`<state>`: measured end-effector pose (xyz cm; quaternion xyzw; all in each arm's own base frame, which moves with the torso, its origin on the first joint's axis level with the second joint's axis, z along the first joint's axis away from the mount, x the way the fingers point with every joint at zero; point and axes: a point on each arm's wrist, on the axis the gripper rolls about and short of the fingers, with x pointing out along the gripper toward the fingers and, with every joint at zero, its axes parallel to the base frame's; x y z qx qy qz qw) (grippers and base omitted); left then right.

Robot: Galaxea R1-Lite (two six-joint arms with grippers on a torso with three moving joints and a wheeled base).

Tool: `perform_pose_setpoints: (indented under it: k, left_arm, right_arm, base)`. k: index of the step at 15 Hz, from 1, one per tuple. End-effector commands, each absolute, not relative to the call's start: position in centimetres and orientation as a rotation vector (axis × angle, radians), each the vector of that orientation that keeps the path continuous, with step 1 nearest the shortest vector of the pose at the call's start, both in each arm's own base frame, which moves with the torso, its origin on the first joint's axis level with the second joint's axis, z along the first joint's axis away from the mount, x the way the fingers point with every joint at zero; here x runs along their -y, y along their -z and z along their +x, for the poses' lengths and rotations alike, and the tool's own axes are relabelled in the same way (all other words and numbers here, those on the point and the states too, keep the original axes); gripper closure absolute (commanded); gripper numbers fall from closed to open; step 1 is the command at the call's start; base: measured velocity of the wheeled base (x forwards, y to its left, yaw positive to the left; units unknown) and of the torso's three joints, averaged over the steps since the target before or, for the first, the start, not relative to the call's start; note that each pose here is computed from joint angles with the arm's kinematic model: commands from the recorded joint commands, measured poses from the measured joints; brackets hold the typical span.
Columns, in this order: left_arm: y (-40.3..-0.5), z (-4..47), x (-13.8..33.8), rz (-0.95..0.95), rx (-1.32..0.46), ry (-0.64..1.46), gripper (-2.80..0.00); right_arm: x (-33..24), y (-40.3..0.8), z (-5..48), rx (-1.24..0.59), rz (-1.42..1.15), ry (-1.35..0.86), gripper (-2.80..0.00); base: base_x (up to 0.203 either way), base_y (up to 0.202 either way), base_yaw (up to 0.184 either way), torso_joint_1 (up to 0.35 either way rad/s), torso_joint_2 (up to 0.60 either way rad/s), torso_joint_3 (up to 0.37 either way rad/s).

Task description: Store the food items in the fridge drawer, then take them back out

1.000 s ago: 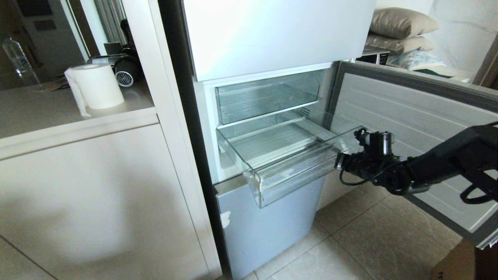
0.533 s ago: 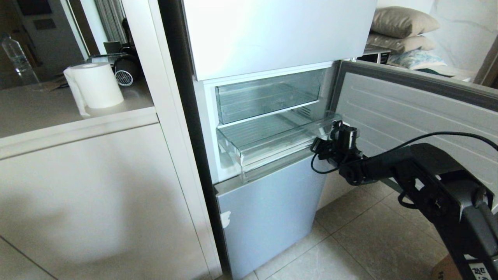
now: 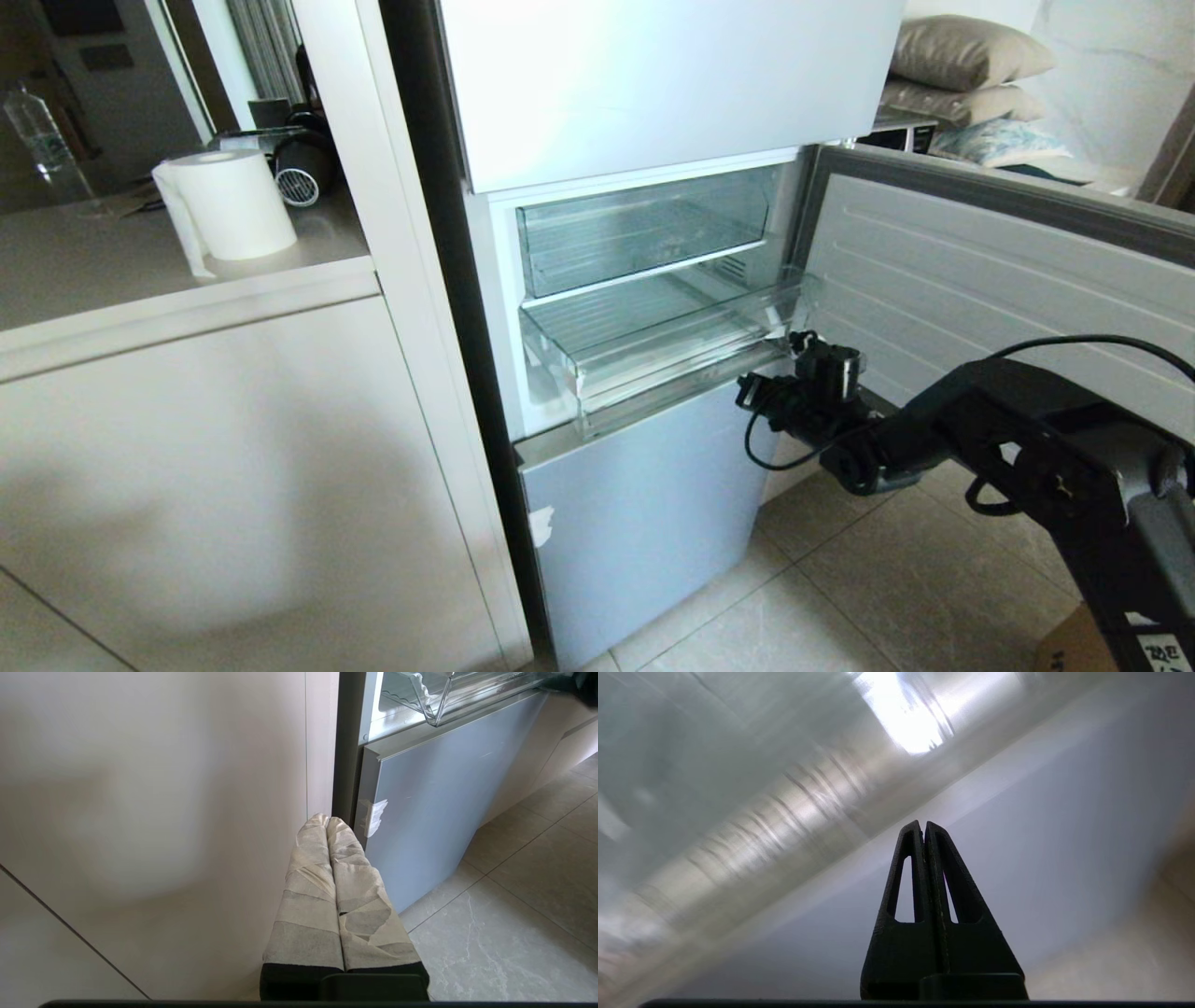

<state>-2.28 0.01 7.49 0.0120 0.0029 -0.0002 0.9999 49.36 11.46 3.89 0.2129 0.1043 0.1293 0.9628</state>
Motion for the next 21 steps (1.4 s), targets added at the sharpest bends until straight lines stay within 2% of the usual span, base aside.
perform_pose_setpoints:
  k: [1,8,12,14,18,21]
  left_arm:
    - [-7.5,-2.3,0.0,0.025,-0.008,0.000,0.00]
    - [-7.5,-2.3,0.0,0.023,-0.008,0.000,0.00]
    - [-7.5,-2.3,0.0,0.024,-0.008,0.000,0.00]
    - [-7.5,-2.3,0.0,0.025,-0.008,0.000,0.00]
    - [-7.5,-2.3,0.0,0.023,-0.008,0.000,0.00]
    - [-7.4,-2.3,0.0,0.088,-0.014,0.004,0.00]
  right_arm:
    - [-12.5,-6.7,52.1,-0.070,0.436,-0.313,0.00]
    - [-15.1,-5.9,53.1,0.087,0.419,-0.299,0.00]
    - [-14.4,-7.0,50.6,0.061,0.407,-0.248,0.00]
    - [-13.6,-8.6,46.6,-0.001,0.394,-0.256,0.00]
    - [-11.5,-14.5,36.0,-0.022,0.375,-0.291,0.00]
    - [-9.2,-16.5,28.4,-0.026,0.351,-0.294,0.00]
  base:
    - [0.000,0.000,0.000,0.000,0.00,0.000]
    - [0.000,0.000,0.000,0.000,0.00,0.000]
    - [0.000,0.000,0.000,0.000,0.00,0.000]
    - [0.000,0.000,0.000,0.000,0.00,0.000]
    - [0.000,0.000,0.000,0.000,0.00,0.000]
    - [0.000,0.000,0.000,0.000,0.00,0.000]
